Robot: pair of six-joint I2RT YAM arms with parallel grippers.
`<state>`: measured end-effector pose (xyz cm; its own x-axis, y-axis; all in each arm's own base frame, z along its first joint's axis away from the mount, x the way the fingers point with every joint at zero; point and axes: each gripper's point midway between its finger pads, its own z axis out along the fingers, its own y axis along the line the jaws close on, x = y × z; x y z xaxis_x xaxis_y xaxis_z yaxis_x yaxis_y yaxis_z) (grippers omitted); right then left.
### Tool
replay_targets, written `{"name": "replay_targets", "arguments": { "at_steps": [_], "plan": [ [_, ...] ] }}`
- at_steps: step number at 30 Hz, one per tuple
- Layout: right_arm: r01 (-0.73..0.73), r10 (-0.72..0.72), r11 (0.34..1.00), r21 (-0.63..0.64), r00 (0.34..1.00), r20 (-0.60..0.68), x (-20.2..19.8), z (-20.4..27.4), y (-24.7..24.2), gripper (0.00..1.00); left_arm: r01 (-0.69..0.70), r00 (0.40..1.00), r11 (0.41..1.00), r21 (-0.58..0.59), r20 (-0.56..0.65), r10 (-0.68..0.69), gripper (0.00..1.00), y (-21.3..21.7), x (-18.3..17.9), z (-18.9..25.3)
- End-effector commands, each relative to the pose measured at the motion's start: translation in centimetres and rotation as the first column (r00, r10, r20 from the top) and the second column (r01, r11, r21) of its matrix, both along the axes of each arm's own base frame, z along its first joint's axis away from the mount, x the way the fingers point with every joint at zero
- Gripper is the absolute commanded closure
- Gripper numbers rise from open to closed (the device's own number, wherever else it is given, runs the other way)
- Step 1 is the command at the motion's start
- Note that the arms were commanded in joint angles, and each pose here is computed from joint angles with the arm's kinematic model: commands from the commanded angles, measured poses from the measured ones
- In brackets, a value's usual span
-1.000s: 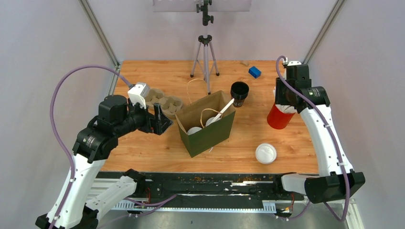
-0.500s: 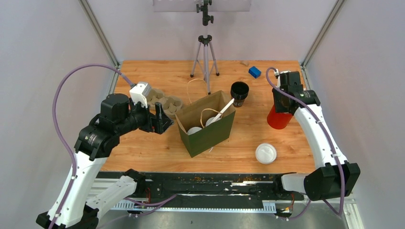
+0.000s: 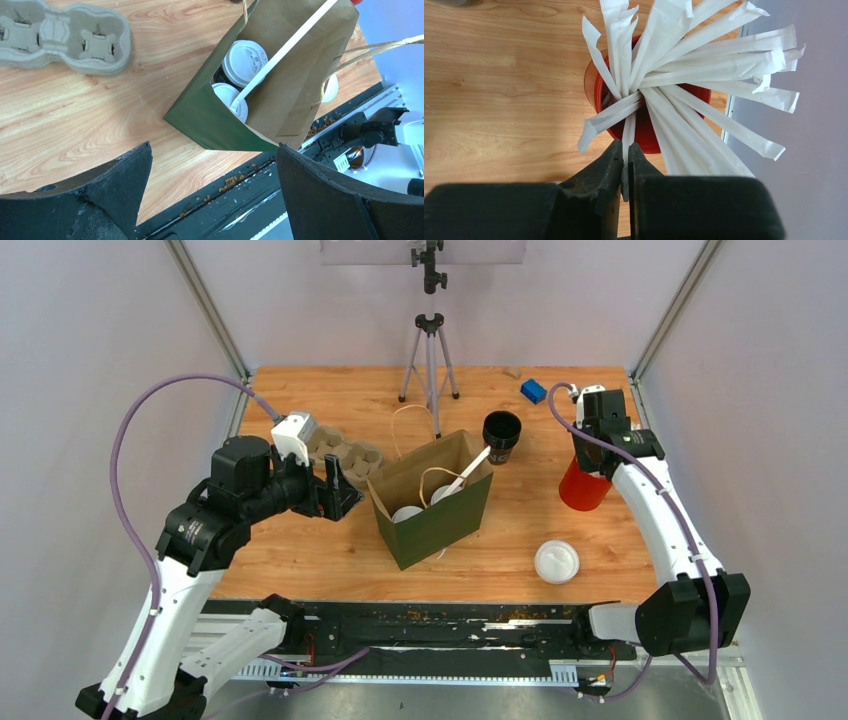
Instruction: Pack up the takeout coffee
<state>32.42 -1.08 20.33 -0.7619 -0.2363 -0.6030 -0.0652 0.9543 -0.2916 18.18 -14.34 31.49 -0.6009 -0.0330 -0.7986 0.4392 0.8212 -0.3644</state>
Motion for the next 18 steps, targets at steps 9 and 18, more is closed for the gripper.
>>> {"name": "replay_targets", "arguments": {
  "at_steps": [9, 18],
  "plan": [
    [0.076, -0.075, 0.997, -0.011, 0.997, 0.027, -3.6, 8.6, -1.3, 0.92, 0.018, 0.999, 1.0, -0.012, 0.04, -0.018, 0.0, -0.4, 0.3, 1.1],
    [0.098, -0.101, 0.994, 0.04, 0.989, 0.108, -5.8, 15.3, -1.3, 0.91, 0.029, 0.999, 0.999, -0.03, 0.03, -0.028, 0.0, -0.8, 0.4, 1.2]
  ]
}}
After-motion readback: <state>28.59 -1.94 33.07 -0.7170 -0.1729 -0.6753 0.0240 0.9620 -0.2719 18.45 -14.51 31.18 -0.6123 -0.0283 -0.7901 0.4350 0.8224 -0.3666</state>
